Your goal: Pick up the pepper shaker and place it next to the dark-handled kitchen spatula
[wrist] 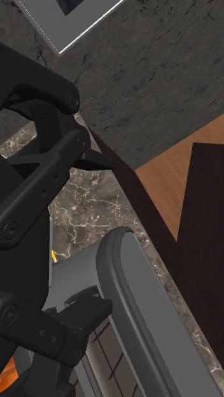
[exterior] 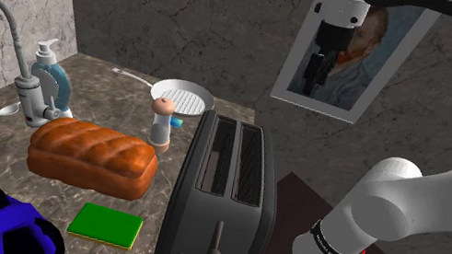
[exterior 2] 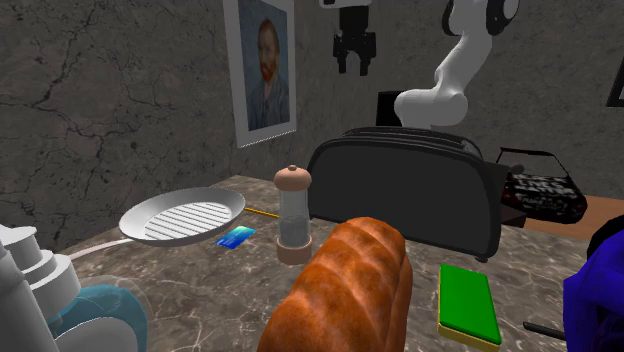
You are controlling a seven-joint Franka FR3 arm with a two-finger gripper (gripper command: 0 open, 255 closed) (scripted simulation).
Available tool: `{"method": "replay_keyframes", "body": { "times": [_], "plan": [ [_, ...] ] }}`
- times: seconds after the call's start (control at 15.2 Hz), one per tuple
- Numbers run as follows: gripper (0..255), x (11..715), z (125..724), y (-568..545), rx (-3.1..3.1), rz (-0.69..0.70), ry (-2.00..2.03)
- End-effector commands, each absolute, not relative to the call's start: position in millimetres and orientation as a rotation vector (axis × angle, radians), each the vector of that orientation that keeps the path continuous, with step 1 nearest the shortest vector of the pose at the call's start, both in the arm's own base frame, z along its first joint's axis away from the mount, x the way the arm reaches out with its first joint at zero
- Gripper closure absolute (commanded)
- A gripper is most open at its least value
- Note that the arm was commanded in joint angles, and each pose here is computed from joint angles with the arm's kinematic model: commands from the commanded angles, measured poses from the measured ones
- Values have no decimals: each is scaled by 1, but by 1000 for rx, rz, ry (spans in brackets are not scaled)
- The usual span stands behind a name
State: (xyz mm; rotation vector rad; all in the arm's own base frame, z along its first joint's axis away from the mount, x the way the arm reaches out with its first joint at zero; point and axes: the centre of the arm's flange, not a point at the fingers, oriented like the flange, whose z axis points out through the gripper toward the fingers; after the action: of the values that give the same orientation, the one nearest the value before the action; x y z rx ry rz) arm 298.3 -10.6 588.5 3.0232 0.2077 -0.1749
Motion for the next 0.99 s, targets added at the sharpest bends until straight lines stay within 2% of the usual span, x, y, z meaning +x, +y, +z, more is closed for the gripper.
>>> {"method": "replay_keyframes", "body": {
  "times": [0.0, 0.92],
  "plan": [
    [0, 298, 589, -11, 3023, -175, 208],
    [0, 403, 508, 95, 3137, -103, 9]
  ]
}}
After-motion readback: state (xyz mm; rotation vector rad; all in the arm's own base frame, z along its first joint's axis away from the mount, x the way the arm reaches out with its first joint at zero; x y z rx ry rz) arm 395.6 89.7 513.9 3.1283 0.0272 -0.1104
